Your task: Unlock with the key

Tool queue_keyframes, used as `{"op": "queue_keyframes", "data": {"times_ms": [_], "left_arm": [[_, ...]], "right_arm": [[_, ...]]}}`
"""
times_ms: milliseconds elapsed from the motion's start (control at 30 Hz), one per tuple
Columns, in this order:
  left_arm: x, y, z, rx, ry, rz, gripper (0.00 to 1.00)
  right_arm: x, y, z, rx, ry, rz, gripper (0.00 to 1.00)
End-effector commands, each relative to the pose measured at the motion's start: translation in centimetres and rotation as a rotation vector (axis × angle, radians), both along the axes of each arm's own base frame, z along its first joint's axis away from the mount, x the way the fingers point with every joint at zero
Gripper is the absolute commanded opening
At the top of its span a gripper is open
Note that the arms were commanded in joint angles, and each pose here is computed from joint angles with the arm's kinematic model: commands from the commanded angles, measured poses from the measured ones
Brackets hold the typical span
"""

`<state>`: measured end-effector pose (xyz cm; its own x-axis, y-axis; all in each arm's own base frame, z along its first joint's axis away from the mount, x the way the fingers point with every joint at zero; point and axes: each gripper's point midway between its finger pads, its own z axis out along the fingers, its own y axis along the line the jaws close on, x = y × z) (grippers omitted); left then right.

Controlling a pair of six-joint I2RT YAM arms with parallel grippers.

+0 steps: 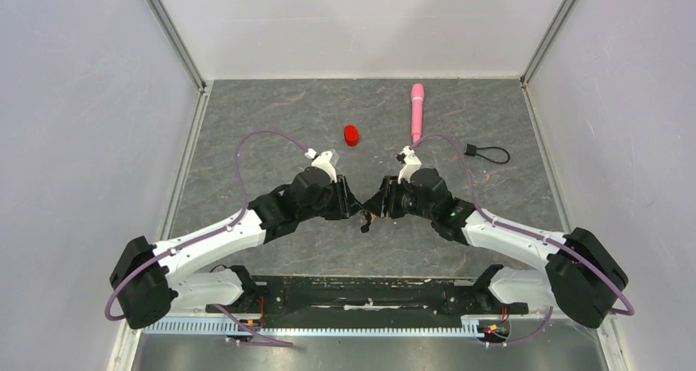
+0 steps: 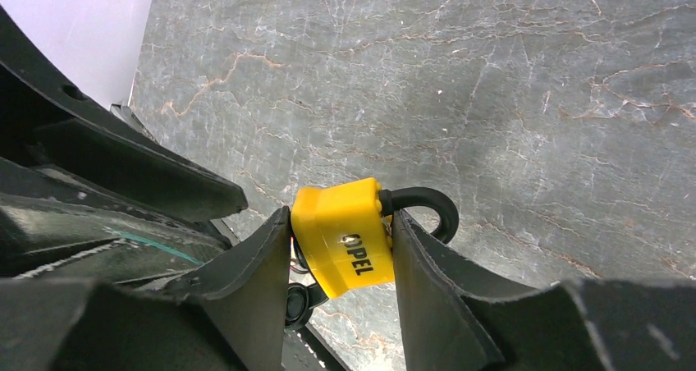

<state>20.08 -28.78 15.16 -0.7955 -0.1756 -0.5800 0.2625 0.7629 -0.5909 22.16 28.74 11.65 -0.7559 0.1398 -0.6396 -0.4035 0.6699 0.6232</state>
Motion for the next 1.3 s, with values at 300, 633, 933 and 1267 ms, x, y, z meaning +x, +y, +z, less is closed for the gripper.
{"op": "queue_keyframes", "data": {"times_ms": [300,633,933,1267], "left_arm": [[0.7,-2.0,-0.6,-0.077,0.031,0.032,0.33],[0.1,-1.5,-0.5,-0.084,0.032,0.026,0.30],[0.0,-1.4,0.0,-0.099,0.021,0.022,0.30],[0.4,-2.5,0.5,-0.128,0.010,0.006,0.25]], "right_arm": [[1.4,1.1,5.2,0.121,-0.103,-0.024,0.00],[1.6,0.6,5.3,0.124,-0.108,-0.047,0.00],[1.9,-0.1,5.5,0.127,-0.112,-0.067,0.00],[1.8,0.0,5.6,0.137,-0.113,-0.059,0.00]]}}
